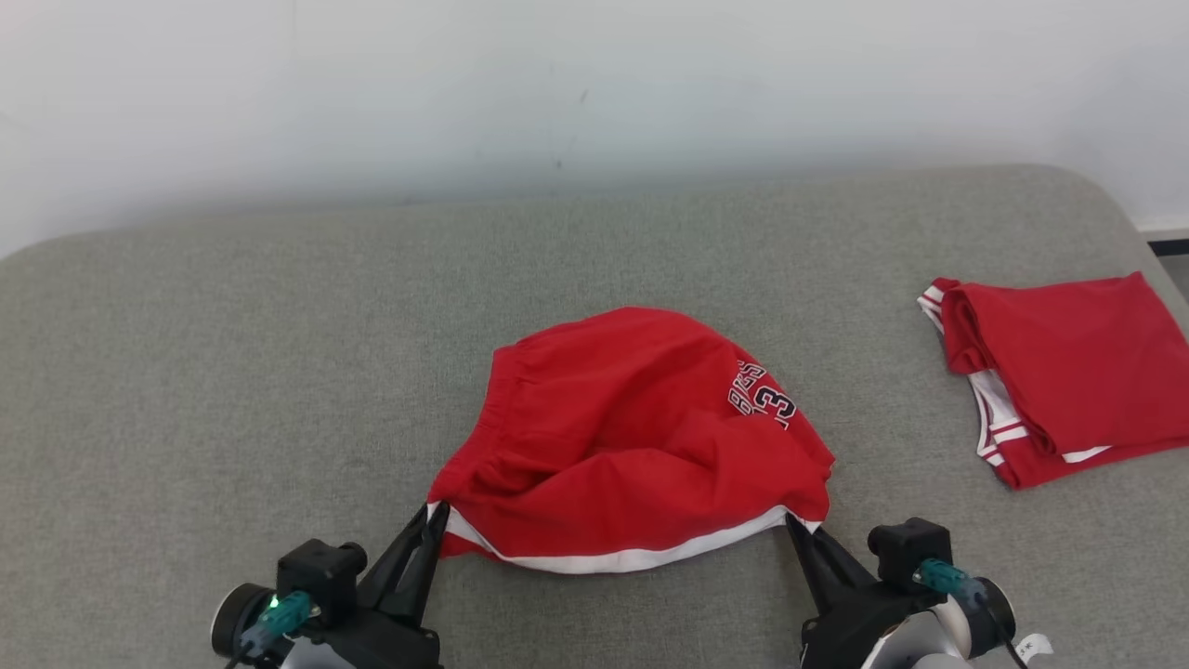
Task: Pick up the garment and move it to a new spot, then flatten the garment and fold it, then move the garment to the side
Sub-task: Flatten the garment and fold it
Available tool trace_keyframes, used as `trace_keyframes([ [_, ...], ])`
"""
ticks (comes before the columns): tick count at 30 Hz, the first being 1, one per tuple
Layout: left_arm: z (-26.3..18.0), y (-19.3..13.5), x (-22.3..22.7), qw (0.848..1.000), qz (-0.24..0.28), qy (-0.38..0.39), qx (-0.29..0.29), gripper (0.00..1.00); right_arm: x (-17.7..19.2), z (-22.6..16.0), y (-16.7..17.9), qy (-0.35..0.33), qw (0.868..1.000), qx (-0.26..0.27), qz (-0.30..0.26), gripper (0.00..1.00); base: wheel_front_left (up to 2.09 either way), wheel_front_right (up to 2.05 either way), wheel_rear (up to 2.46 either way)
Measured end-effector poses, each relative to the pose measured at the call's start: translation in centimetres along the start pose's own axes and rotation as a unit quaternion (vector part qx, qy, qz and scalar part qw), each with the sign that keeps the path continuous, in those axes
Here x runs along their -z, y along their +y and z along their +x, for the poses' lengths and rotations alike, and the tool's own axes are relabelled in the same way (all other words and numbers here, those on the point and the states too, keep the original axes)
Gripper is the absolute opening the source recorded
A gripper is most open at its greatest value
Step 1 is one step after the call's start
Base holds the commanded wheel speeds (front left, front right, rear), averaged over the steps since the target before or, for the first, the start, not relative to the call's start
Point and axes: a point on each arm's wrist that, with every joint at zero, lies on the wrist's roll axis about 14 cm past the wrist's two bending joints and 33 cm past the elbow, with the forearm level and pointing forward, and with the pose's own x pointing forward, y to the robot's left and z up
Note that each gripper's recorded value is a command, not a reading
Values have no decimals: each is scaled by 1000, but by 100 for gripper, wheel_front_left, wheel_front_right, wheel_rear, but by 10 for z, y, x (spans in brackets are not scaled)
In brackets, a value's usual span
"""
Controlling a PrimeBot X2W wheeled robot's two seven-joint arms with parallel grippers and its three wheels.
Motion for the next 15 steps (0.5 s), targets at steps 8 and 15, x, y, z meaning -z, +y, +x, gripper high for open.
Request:
trace_keyframes([
  [8,-4,-8,-66,992,-66,-108,-2,0,-76,-21,-1,-101,994,-13,33,0,0,0,0],
  [15,3,-24,-123,980,-97,-171,31,0,-152,-48,-9,-191,981,-24,30,0,0,0,0],
])
